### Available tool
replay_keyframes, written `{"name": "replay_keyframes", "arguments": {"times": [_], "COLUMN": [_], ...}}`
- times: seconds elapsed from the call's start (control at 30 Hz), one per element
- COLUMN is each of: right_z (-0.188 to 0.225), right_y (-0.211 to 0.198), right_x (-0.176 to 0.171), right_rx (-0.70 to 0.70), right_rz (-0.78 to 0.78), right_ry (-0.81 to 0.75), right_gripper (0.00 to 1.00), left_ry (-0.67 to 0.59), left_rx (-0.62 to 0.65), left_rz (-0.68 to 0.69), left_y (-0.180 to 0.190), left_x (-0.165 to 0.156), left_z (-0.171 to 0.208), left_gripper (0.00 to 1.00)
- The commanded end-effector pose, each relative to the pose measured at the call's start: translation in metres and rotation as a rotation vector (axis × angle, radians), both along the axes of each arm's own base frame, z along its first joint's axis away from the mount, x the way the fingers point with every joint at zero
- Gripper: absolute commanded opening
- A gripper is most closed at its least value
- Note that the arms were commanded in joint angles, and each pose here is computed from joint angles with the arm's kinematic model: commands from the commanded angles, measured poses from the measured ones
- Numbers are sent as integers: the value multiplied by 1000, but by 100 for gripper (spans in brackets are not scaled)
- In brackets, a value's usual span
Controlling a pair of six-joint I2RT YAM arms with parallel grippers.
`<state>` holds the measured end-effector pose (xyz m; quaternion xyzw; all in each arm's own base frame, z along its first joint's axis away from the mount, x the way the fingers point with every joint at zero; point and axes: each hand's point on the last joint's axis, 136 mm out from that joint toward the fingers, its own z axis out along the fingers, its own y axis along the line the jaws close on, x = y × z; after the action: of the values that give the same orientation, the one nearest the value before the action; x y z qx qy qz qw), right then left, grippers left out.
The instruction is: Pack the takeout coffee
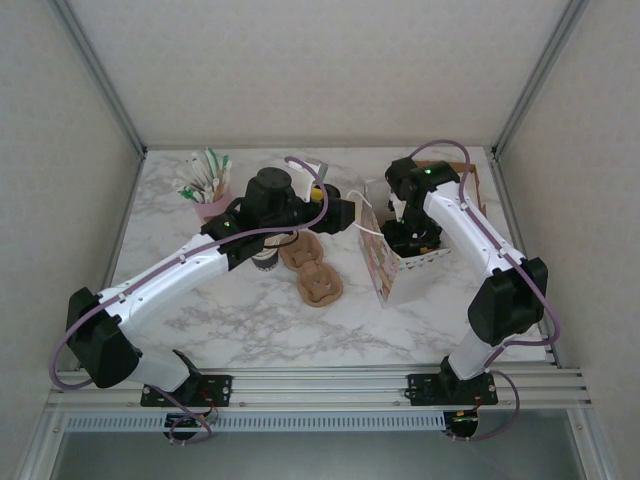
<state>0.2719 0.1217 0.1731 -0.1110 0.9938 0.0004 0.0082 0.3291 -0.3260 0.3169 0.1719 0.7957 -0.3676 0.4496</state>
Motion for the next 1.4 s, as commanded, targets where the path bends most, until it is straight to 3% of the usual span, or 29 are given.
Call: {"name": "replay_keyframes", "arguments": {"times": [0.0, 1.37], "right_z": [-1, -9], "right_y": [-5, -8], "right_x": [-3, -4], "right_rx": [-22, -59], "right_rz": [-17, -21], "right_ry": [33, 87], "right_gripper": [69, 70], "left_ry": [-9, -10], "left_rx": [-7, -9], "left_rz": [0, 1], "left_y": [-3, -2], "left_x": [0, 0], "left_z": [2, 4], "left_gripper": [100, 100]}}
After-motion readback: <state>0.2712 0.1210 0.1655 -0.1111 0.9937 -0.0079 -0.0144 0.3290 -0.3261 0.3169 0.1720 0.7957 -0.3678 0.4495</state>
